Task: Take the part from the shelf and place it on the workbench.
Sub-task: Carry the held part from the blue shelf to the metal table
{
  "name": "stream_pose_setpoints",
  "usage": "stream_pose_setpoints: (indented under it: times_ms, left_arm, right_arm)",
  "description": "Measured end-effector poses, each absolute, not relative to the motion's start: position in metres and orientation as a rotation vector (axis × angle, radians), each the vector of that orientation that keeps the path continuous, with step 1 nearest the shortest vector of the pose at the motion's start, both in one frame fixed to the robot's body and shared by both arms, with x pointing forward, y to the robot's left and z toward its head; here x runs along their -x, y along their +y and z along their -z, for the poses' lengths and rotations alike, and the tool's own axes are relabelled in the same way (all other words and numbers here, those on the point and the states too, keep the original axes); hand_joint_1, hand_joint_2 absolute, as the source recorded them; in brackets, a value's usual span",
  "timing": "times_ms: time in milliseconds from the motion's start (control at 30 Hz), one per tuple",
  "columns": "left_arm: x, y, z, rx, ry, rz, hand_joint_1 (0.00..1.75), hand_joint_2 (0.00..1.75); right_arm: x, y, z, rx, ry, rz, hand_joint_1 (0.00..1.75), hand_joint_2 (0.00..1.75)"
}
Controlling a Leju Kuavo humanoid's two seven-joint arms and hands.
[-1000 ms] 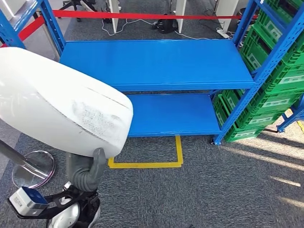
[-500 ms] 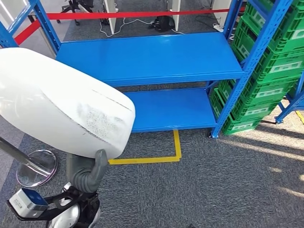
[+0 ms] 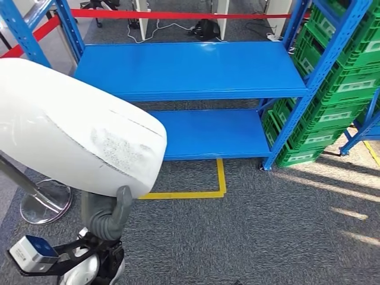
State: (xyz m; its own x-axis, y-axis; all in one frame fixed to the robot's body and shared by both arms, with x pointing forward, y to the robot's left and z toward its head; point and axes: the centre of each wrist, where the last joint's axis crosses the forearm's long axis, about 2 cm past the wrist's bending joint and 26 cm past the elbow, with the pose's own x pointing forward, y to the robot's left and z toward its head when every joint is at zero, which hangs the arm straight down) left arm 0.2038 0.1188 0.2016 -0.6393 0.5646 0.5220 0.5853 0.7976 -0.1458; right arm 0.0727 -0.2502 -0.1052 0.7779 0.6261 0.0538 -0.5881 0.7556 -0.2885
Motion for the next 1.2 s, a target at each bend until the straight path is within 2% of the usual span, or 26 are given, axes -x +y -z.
stream_pose_setpoints:
  times_ms: [1200]
  left_arm:
    - [-0.2056, 0.1189, -0.2035, 0.851, -2.430, 0.039, 1.69, 1.75]
  right_arm:
    - [-0.0760, -0.2509, 0.1046, 0.260, -0.189, -0.691, 0.00, 1.75]
